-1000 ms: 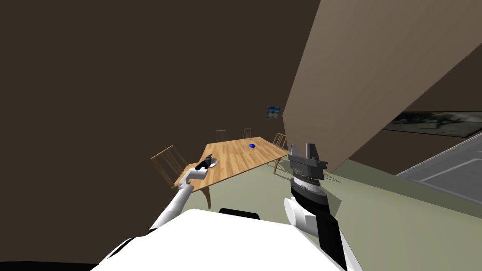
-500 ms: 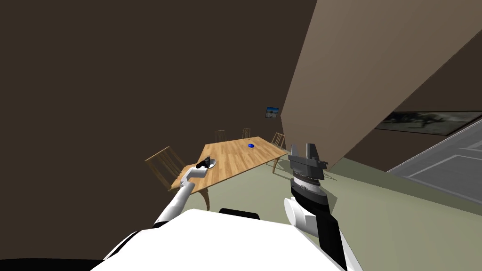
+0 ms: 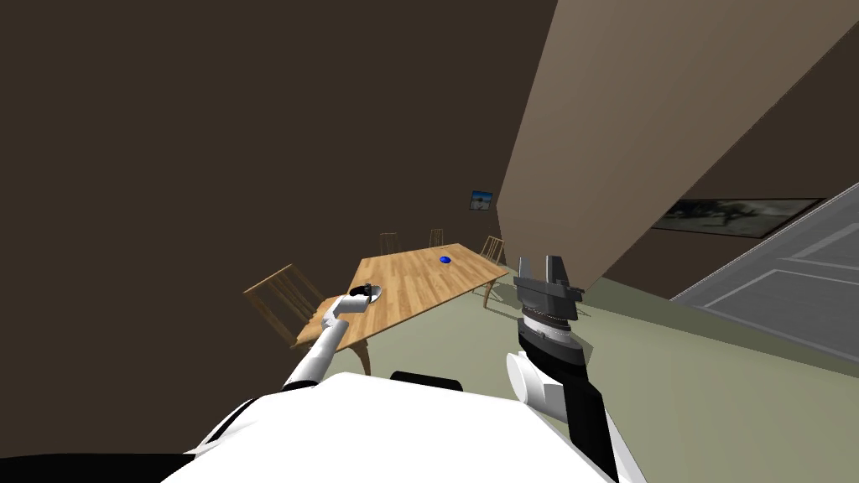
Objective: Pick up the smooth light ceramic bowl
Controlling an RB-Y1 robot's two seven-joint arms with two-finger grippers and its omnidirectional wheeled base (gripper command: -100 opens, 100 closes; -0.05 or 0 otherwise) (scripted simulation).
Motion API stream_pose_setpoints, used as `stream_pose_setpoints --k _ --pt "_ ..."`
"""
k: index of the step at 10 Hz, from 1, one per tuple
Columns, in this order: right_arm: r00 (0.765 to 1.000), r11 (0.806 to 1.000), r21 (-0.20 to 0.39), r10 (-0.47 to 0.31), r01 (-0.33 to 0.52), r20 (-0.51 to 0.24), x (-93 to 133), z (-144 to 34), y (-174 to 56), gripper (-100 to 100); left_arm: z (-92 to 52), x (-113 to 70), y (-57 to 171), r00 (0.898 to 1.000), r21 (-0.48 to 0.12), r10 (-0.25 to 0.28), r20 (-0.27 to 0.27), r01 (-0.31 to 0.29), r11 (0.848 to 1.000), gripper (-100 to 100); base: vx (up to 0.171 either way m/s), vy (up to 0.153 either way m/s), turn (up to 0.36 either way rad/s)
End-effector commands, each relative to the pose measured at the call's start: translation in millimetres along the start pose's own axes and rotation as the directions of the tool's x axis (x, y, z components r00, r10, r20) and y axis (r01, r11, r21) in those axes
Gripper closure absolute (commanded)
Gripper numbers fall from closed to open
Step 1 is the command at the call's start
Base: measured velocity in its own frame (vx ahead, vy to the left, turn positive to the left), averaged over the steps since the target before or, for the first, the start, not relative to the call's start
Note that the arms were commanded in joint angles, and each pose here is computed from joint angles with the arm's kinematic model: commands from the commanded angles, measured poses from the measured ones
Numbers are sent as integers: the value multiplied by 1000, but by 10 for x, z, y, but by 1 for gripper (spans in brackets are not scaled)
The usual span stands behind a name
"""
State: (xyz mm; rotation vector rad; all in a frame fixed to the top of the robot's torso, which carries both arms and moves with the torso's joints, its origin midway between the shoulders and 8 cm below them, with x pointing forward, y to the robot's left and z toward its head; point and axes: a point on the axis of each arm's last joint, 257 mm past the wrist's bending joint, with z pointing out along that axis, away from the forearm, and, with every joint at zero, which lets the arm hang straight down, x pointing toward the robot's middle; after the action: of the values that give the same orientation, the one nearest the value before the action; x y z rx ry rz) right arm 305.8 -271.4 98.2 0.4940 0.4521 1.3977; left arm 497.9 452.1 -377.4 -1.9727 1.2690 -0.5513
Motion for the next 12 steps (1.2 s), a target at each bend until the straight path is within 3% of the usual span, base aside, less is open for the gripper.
stream_pose_setpoints --k 1,3,5,11,12 --pt "1000 1000 0 0 0 0 0 0 0 0 18 -18 92 1000 -35 -22 12 23 999 -100 23 4 -23" --pt "1000 1000 0 0 0 0 0 0 0 0 59 -91 287 995 -114 -87 42 91 989 -100 25 4 -44" --pt "1000 1000 0 0 0 0 0 0 0 0 69 -115 380 992 -149 -117 57 124 981 -100 27 6 -24" --pt "1000 1000 0 0 0 0 0 0 0 0 60 -162 844 962 -294 -241 128 269 917 -100 39 13 -31" --pt "1000 1000 0 0 0 0 0 0 0 0 45 -164 992 955 -327 -260 145 295 898 -100 45 18 -19"
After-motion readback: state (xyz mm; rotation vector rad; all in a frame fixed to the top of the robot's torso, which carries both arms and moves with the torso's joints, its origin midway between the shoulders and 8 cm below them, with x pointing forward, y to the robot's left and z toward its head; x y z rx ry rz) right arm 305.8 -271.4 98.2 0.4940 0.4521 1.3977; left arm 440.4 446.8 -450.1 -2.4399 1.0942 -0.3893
